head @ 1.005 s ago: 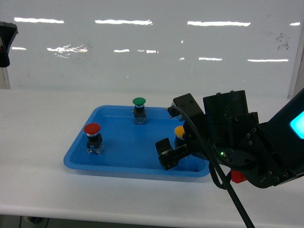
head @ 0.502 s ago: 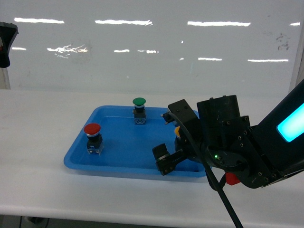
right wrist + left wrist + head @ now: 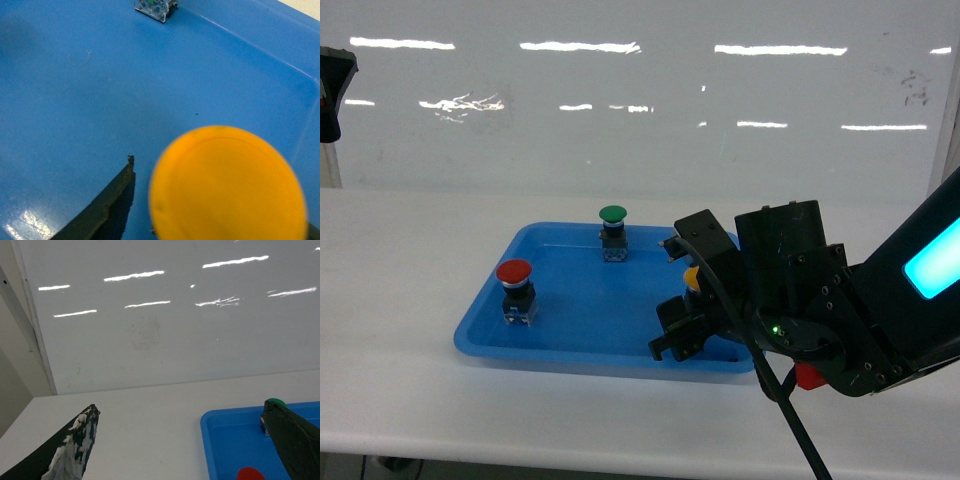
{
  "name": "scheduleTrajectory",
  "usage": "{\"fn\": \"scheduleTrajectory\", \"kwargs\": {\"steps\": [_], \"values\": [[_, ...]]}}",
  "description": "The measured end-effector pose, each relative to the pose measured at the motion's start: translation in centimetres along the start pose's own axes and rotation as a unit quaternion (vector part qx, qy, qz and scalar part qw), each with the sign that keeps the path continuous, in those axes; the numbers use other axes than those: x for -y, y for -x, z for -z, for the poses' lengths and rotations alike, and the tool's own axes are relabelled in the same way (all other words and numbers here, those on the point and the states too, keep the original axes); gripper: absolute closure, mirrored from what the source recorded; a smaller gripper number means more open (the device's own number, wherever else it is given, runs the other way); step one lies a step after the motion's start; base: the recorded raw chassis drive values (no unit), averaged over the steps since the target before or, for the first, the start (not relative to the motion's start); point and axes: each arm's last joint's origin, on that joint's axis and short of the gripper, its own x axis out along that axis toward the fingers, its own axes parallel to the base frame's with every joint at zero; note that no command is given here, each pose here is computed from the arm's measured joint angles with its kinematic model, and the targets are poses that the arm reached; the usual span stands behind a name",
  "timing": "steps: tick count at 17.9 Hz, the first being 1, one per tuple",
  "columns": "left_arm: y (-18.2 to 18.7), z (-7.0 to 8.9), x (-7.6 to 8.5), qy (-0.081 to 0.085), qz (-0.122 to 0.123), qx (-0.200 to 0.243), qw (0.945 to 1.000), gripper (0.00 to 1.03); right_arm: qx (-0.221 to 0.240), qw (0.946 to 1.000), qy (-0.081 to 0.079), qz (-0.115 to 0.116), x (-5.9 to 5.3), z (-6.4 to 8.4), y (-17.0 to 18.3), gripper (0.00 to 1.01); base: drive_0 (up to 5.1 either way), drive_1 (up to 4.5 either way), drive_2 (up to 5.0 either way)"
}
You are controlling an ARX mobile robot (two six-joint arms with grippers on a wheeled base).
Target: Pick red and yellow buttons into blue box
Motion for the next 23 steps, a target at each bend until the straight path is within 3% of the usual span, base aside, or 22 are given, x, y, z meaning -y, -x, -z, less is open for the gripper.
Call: {"fn": "scheduleTrajectory", "kwargs": {"steps": [4, 10, 12, 13, 16, 20, 23], "values": [[0.0, 0.0, 0.0, 0.000, 0.000, 0.000, 1.0000, 0.05, 0.000, 1.0000, 0.000, 0.000, 0.0, 0.0, 0.0, 0.72, 0.0, 0.00, 0.0], [0.0, 0.0, 0.0, 0.000, 0.000, 0.000, 1.0000, 0.05, 0.002, 1.0000, -0.001, 0.005, 0.1, 0.2, 0.1, 0.74, 0.0, 0.00, 0.0], [0.0, 0.0, 0.0, 0.000, 0.000, 0.000, 1.0000, 0.05, 0.001, 0.9999, -0.008, 0.011, 0.3, 0.3, 0.9, 0.74, 0.0, 0.00, 0.0], [0.0, 0.0, 0.0, 0.000, 0.000, 0.000, 1.0000, 0.05, 0.030, 0.9988, -0.028, 0.027, 1.1, -1.5, 3.7, 0.74, 0.0, 0.00, 0.0], [0.0, 0.0, 0.0, 0.000, 0.000, 0.000, 1.0000, 0.05, 0.078, 0.9953, -0.046, 0.036, 1.6, -4.3, 7.1, 0.74, 0.0, 0.00, 0.0], [0.0, 0.0, 0.0, 0.000, 0.000, 0.000, 1.0000, 0.05, 0.115, 0.9901, -0.071, 0.039, 1.0, -5.5, 12.0, 0.74, 0.0, 0.00, 0.0], [0.0, 0.0, 0.0, 0.000, 0.000, 0.000, 1.0000, 0.05, 0.155, 0.9834, -0.088, 0.032, -0.3, -6.8, 16.9, 0.74, 0.0, 0.00, 0.0]]}}
